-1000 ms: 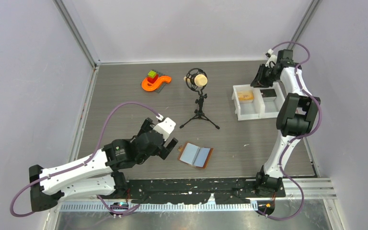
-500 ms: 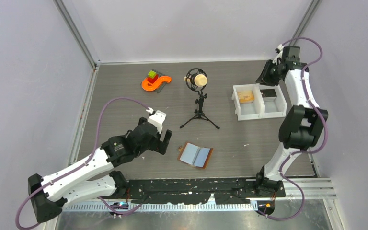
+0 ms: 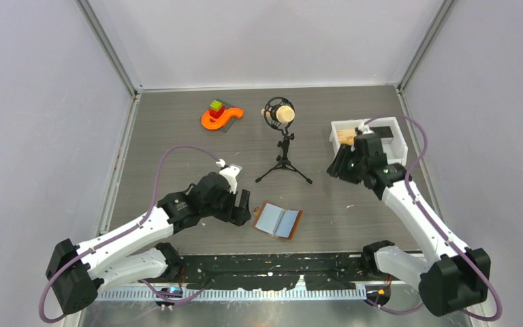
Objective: Take the credit cards out of the card holder
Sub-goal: Remove the credit card from the card holder.
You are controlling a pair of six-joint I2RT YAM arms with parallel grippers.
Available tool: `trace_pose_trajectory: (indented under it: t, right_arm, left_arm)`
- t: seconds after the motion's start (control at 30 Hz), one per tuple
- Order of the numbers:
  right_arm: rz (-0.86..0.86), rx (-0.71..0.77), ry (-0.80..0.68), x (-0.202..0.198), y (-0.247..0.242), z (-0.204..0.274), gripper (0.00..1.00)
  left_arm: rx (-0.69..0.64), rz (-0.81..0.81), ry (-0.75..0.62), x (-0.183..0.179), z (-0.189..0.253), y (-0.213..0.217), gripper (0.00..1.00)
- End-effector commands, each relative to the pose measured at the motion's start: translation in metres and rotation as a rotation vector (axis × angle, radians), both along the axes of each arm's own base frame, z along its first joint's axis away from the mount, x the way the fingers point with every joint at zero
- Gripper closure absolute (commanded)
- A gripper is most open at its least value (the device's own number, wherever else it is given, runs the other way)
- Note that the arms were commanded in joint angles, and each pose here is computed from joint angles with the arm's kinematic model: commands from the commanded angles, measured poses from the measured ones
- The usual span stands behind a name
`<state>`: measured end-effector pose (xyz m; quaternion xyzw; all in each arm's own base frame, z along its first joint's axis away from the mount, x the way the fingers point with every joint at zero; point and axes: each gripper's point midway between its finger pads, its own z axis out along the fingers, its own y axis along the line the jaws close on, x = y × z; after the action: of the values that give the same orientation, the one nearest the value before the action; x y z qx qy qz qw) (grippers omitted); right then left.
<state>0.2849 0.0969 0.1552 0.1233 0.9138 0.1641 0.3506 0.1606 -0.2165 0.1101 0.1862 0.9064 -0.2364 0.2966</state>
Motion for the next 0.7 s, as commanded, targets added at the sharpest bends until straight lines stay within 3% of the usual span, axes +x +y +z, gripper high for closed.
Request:
trace_pose_trajectory:
  t: [0.0, 0.37, 0.67]
  right_arm:
    - [-0.09, 0.075, -0.034, -0.023, 0.018, -0.015, 0.47]
    - [0.066, 0.344, -0.023, -0.095, 0.095, -0.046, 0.27]
    - [0.159, 0.35, 0.053, -0.117, 0.133, -0.073, 0.27]
  left_arm:
    - [-0.089, 0.021, -0.033, 0.003, 0.011, -0.006, 0.23]
    - [-0.11, 0.091, -0.048, 0.003, -0.003, 0.004, 0.21]
    - [-0.106, 0.103, -0.027, 0.003, -0.009, 0.004, 0.21]
